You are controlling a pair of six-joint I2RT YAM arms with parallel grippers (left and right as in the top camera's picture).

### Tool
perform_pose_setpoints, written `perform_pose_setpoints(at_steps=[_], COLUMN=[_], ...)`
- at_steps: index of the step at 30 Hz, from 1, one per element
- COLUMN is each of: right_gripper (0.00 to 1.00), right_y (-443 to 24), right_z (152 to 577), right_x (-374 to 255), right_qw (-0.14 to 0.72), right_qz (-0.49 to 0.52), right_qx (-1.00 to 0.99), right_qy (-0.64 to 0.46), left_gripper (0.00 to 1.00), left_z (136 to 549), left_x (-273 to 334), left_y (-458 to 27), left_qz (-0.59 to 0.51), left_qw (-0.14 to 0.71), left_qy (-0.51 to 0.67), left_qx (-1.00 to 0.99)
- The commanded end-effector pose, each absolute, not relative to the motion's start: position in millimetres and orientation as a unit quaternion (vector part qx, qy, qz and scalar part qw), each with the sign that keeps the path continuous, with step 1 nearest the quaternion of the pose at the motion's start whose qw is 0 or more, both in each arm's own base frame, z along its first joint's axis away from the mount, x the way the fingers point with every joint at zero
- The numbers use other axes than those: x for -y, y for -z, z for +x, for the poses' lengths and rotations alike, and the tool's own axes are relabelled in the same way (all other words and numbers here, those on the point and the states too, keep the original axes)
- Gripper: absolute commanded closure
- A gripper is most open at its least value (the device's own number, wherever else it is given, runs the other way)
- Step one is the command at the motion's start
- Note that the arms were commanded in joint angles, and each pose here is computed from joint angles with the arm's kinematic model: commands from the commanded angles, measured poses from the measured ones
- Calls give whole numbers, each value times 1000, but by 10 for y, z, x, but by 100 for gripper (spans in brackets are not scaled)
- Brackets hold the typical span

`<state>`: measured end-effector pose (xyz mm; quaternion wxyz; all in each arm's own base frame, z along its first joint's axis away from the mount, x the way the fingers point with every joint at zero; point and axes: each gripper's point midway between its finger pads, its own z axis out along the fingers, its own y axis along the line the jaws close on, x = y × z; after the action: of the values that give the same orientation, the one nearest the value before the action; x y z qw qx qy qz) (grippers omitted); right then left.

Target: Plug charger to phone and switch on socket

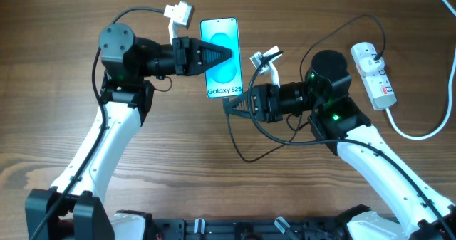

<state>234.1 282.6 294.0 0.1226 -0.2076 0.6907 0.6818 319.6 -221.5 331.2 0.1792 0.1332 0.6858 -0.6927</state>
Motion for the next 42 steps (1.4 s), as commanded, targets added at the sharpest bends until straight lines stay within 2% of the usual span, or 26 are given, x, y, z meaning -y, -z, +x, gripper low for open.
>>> perform_pose_setpoints(at_steps=[1,2,3,4,6,8,14,17,19,23,28,31,34,36,37,39,40,41,42], right_gripper=[96,86,46,16,0,0,0,6,15,41,56,59,72,89,94,96,96,96,96], right_y=[-3190,-3213,-3229,-3232,-3222,-3183,-2995,-2992,-2996,-2995,-2994,-2991,-2985,-2985,-2984,-2984,-2985,-2984,-2985], right_z=[2857,2860,2859,2833,2771,2740,2599,2584,2588,2588,2587,2587,2586,2586,2586,2585,2584,2586,2586], right_x=[-2731,-2730,-2731,-2734,-2742,-2744,-2749,-2763,-2765,-2765,-2765,-2765,-2765,-2765,-2765,-2765,-2765,-2765,-2765], right_qw=[249,255,258,254,257,253,201,203,204,203,202,202,200,200,200,200,200,200,201], right_qz=[-149,-153,-156,-162,-190,-201,-209,-214,-214,-213,-212,-212,-211,-211,-211,-211,-211,-211,-211], right_qx=[-697,-693,-691,-689,-683,-684,-700,-699,-698,-699,-699,-699,-700,-700,-701,-700,-700,-700,-700], right_qy=[-656,-656,-657,-659,-657,-654,-653,-652,-652,-652,-652,-652,-652,-652,-652,-652,-652,-652,-652], left_gripper=[96,96,96,96,96,96,96,96,96,96,96,96,96,96,96,95,91,78,59], left_z=[2692,2692,2693,2694,2693,2706,2876,2943,2956,2993,3038,3057,3058,3058,3059,3065,3067,3070,3070], left_x=[2261,2261,2262,2262,2262,2264,2287,2292,2292,2293,2294,2293,2293,2293,2293,2293,2293,2293,2293], left_y=[-3226,-3226,-3226,-3226,-3226,-3227,-3242,-3247,-3248,-3251,-3255,-3257,-3257,-3257,-3257,-3258,-3258,-3258,-3258], left_qz=[235,235,235,235,235,234,200,186,183,176,167,163,162,162,162,161,161,160,160], left_qw=[101,101,102,102,102,106,143,156,158,166,175,179,179,179,179,180,181,181,182], left_qy=[700,700,700,700,700,699,696,694,694,693,691,691,690,690,690,690,690,690,690], left_qx=[-667,-667,-667,-667,-667,-667,-675,-678,-678,-680,-681,-682,-682,-682,-682,-682,-682,-682,-682])
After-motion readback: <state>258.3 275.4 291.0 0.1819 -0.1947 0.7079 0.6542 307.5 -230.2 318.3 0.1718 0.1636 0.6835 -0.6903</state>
